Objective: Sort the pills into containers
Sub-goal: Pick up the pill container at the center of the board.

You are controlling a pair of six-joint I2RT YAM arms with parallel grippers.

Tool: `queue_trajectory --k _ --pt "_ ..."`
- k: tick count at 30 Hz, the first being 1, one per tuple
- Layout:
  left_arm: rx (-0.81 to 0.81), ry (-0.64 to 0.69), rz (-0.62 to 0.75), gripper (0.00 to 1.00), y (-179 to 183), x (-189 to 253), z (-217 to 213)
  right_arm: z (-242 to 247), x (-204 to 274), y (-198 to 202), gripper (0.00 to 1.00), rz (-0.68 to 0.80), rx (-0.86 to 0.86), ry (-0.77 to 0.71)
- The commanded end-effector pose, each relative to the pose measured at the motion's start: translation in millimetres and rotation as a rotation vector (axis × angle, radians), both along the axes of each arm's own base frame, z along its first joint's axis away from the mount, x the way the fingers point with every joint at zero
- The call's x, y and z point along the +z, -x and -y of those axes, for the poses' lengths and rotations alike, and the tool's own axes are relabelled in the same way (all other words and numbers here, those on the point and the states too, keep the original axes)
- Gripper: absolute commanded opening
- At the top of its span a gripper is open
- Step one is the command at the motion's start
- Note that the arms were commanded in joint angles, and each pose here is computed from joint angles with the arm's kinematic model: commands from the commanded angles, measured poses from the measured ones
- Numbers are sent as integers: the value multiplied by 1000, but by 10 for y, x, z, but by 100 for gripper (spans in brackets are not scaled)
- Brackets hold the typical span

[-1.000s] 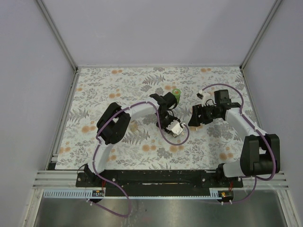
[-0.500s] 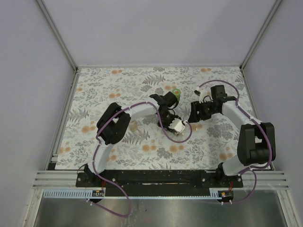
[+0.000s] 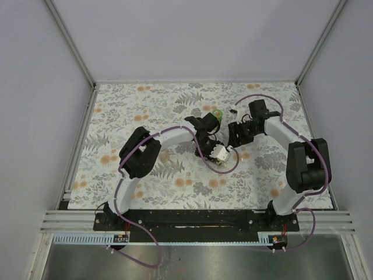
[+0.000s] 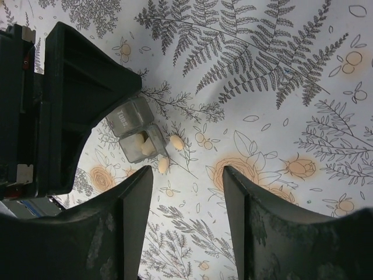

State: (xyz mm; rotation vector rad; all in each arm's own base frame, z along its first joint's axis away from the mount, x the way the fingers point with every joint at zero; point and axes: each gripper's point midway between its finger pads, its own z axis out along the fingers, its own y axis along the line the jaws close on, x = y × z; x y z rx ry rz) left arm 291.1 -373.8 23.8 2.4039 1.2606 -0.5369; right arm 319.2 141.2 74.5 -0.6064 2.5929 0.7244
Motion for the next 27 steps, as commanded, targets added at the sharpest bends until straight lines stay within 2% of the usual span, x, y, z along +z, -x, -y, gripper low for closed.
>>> queue_trajectory --k 1,6,16,22,27 --pt "24 -23 16 42 -37 -9 -13 -66 50 -46 59 22 64 24" --pt "29 -25 12 42 -34 -16 -16 -148 2 40 59 9 130 35" --pt "54 -22 7 42 -38 -1 -11 -215 -58 38 52 -32 138 14" --pt "133 -18 14 41 -98 13 0 -271 -65 45 50 -74 93 -18" --pt "184 -17 22 40 -129 25 -15 -273 -42 -18 50 -53 51 -22"
